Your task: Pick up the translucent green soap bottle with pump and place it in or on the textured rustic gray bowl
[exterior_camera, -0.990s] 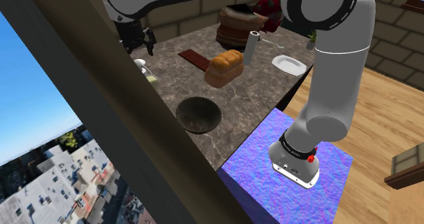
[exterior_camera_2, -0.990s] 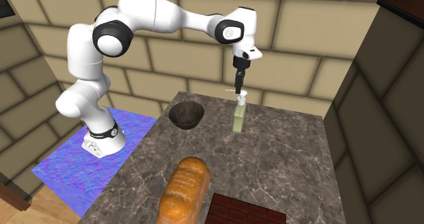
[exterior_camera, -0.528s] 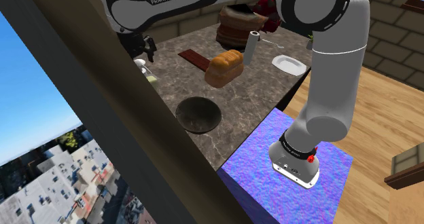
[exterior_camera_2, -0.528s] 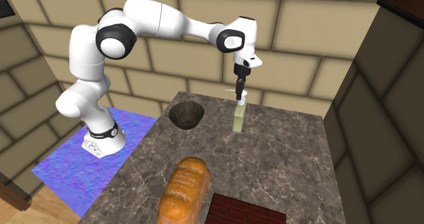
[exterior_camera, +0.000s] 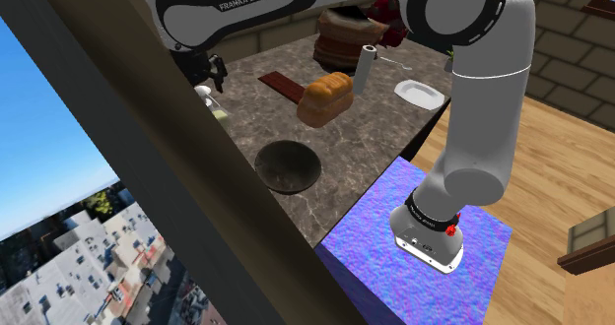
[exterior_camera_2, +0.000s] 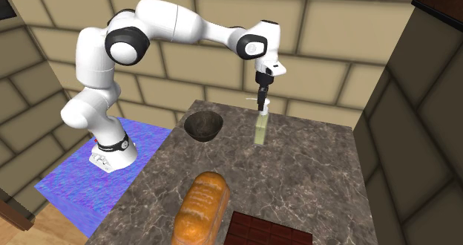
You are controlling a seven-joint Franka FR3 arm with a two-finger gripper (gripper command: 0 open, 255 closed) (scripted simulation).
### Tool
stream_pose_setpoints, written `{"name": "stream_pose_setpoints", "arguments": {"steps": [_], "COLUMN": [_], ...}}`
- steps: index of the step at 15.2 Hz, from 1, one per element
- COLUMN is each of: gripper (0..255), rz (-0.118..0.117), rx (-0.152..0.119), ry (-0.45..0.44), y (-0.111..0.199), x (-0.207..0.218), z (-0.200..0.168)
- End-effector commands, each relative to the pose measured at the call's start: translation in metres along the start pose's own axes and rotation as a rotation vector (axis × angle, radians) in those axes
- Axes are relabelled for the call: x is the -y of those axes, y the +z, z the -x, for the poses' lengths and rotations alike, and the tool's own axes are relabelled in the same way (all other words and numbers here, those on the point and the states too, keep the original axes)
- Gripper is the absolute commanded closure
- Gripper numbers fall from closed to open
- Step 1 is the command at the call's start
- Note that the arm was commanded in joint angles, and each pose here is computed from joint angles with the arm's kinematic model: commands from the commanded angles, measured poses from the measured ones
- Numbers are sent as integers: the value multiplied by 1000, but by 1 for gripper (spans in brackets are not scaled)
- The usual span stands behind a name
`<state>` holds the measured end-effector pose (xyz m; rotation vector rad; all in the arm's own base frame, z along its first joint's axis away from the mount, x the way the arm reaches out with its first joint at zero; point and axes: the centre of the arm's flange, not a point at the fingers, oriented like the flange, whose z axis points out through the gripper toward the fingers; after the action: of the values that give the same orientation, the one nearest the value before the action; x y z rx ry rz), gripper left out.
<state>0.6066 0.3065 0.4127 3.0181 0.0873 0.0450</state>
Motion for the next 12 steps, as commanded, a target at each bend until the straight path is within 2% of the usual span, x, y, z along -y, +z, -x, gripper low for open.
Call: {"name": "stream_pose_setpoints", "arguments": {"steps": [1,10,12], "gripper": [255,255,255], "rz": [0,0,0], "rx": [0,0,0], "ry": [0,0,0], "y": [0,0,-10], "x": [0,0,-1], "z": [0,0,0]}}
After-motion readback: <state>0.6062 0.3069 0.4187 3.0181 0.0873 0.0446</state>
